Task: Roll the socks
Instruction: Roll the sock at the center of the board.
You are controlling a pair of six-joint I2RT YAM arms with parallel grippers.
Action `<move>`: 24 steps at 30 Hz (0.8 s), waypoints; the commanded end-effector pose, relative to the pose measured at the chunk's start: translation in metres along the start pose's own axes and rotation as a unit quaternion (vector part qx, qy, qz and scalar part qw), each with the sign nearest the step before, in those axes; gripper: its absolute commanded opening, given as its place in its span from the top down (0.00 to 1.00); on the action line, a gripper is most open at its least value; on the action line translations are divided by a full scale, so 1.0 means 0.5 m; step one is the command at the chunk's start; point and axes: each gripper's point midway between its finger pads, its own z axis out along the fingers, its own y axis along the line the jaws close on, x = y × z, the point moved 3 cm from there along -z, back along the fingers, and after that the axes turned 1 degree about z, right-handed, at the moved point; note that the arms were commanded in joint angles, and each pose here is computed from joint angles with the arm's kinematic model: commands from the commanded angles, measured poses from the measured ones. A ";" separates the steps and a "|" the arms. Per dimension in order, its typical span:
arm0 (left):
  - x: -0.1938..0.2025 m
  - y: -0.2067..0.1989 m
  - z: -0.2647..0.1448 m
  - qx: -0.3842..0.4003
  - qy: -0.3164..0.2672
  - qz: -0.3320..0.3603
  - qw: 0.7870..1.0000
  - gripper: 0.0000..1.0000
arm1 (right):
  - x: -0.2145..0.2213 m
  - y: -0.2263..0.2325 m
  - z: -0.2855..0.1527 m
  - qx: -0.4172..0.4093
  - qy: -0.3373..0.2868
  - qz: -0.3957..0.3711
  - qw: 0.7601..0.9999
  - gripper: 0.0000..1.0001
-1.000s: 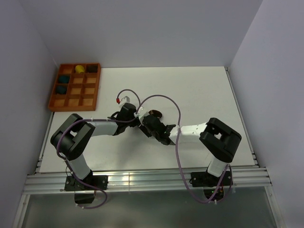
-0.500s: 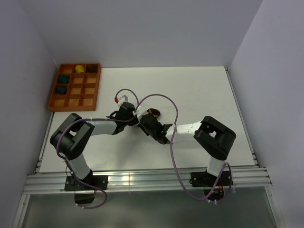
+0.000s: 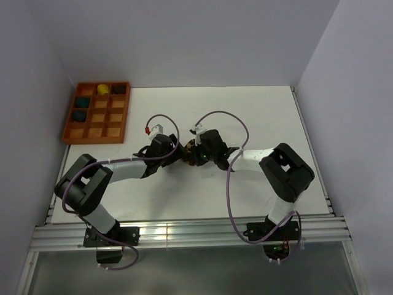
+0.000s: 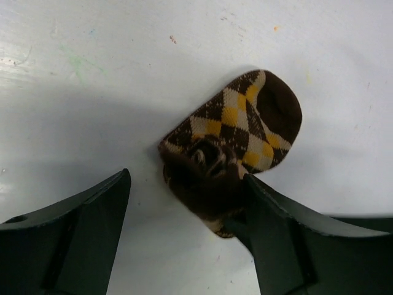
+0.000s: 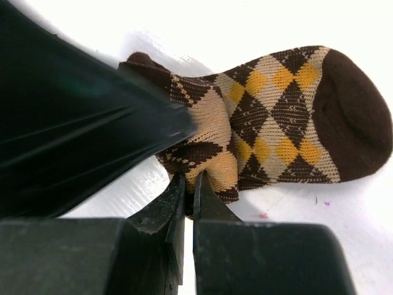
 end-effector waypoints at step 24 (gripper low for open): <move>-0.019 -0.013 0.004 0.034 -0.035 -0.009 0.999 0.22 | 0.112 -0.083 0.039 -0.152 0.215 0.257 0.930 1.00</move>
